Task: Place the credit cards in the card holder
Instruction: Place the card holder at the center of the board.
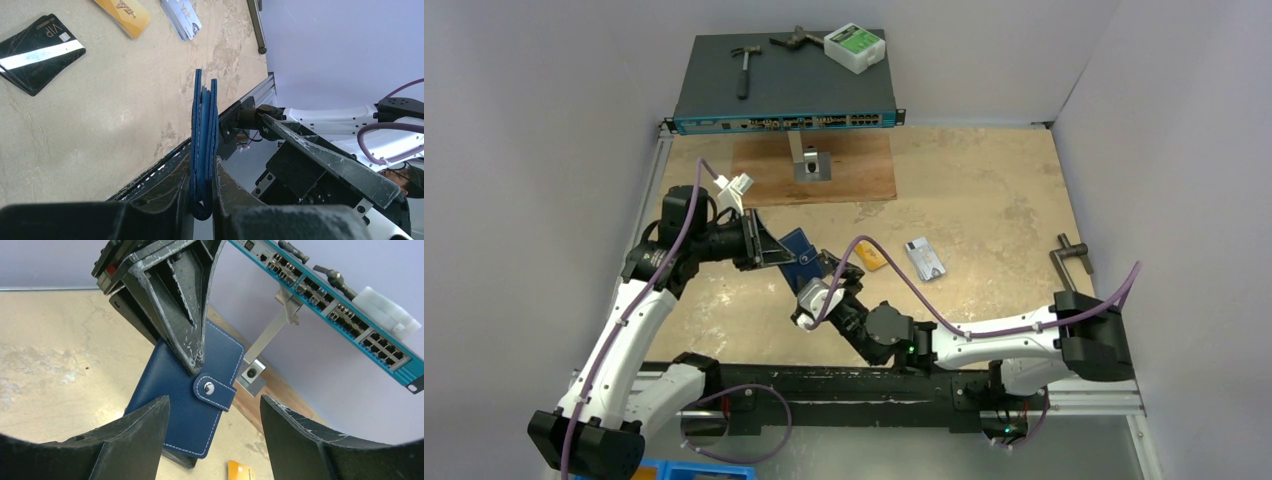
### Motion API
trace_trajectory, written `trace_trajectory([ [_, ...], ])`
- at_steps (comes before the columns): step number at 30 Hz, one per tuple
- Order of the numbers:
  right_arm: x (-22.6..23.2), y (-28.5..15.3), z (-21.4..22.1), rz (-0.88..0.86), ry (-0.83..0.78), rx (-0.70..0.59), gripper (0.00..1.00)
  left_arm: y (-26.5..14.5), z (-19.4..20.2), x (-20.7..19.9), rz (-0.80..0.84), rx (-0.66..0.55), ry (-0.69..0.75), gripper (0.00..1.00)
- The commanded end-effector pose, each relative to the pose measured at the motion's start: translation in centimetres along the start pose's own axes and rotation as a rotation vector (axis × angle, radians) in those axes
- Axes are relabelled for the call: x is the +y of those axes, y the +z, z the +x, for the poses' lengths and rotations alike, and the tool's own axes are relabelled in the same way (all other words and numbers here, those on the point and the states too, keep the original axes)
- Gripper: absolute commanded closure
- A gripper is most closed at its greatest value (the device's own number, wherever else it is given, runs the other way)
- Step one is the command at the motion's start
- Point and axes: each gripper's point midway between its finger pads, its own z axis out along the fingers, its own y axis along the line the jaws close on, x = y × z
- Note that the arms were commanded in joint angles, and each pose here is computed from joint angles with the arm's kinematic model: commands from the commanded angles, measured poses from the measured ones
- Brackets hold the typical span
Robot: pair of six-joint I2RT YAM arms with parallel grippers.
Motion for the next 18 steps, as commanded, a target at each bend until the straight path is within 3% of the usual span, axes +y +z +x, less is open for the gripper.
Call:
trace_trajectory([
  [1,-1.1,1.0,-2.5,0.059,-0.015,-0.054,0.34,-0.7,-0.6,-2.3,0.083,-0.023,0.032,1.00],
  [13,-2.2,2.1,-0.3,0.269,-0.201,-0.010,0.47,-0.8,-0.5,-2.8,0.104,-0.014,0.022,1.00],
  [18,-1.8,1.8,1.3,0.249,-0.170,0.035,0.49,-1.0,-0.4,-3.0,0.115,-0.015,0.023,1.00],
])
